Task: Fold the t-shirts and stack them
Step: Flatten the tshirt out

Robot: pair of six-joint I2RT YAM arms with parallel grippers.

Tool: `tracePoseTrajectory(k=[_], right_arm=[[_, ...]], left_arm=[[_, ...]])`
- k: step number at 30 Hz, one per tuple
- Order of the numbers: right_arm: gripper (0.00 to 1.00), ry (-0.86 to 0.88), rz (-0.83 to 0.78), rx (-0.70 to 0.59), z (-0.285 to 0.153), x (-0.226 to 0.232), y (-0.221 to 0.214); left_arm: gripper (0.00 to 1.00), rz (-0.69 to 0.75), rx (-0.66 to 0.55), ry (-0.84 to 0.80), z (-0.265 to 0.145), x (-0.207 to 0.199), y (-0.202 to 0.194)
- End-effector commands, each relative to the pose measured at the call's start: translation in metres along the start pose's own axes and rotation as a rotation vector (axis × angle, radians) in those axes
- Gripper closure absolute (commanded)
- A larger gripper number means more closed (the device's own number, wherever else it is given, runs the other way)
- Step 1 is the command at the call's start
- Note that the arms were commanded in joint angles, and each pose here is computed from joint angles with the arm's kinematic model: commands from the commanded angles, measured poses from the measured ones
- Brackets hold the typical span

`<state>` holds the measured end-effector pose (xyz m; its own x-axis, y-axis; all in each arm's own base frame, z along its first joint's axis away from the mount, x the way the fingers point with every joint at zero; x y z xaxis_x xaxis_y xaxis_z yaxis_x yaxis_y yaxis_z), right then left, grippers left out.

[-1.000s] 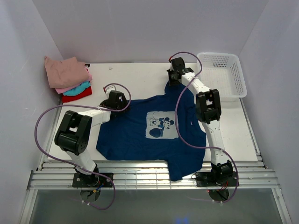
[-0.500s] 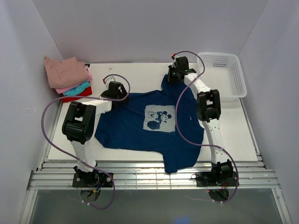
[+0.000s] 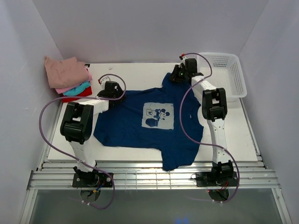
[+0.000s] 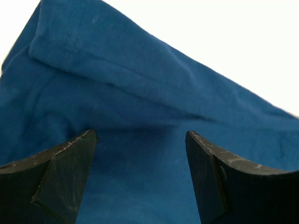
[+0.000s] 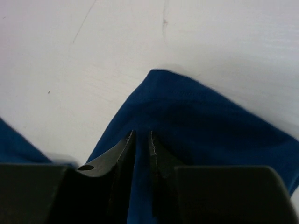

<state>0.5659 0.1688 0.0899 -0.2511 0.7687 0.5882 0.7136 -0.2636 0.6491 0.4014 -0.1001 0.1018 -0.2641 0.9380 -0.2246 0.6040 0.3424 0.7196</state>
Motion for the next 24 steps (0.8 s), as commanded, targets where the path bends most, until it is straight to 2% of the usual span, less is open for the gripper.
tracePoseTrajectory(k=[1, 4, 5, 8, 11, 16, 18, 20, 24], right_arm=[[0.75, 0.134, -0.181, -0.188, -0.055, 0.064, 0.062], [0.69, 0.146, -0.25, -0.256, -0.093, 0.089, 0.075], [0.64, 0.158, -0.277, -0.299, -0.116, 0.105, 0.086], [0.64, 0.138, -0.302, -0.322, -0.147, 0.117, 0.079], [0.64, 0.087, -0.289, -0.305, -0.169, 0.117, 0.061], [0.67, -0.042, -0.244, -0.195, -0.185, 0.099, 0.015], [0.7, -0.092, -0.233, -0.169, -0.188, 0.094, 0.005], [0.73, -0.156, -0.207, -0.088, -0.188, 0.082, -0.012], [0.76, -0.199, -0.199, -0.037, -0.188, 0.071, -0.033]], left_arm=[[0.12, -0.018, 0.003, 0.041, -0.027, 0.014, 0.002], [0.1, -0.05, -0.086, -0.021, -0.053, 0.007, 0.025], [0.1, -0.057, -0.108, -0.026, -0.059, 0.006, 0.03], [0.09, -0.066, -0.203, -0.031, -0.08, 0.004, 0.052], [0.09, -0.046, -0.238, -0.007, -0.085, 0.006, 0.063], [0.2, -0.002, -0.242, 0.042, -0.064, 0.008, 0.074], [0.23, 0.04, -0.198, 0.09, -0.045, 0.011, 0.068], [0.27, 0.058, -0.183, 0.143, -0.027, 0.012, 0.07], [0.3, 0.09, -0.128, 0.206, -0.004, 0.022, 0.066]])
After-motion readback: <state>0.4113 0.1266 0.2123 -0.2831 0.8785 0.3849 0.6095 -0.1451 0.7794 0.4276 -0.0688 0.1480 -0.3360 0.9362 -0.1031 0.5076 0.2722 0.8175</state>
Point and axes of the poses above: each gripper's point midway between its finger pads, its own z axis out along the fingers, its own x axis along the line the jaws close on, y = z × x, the point moved 10 cm from there along -z, back along the fingers, and after that the axes turned 7 degrees about z, right-handed, at the moved point
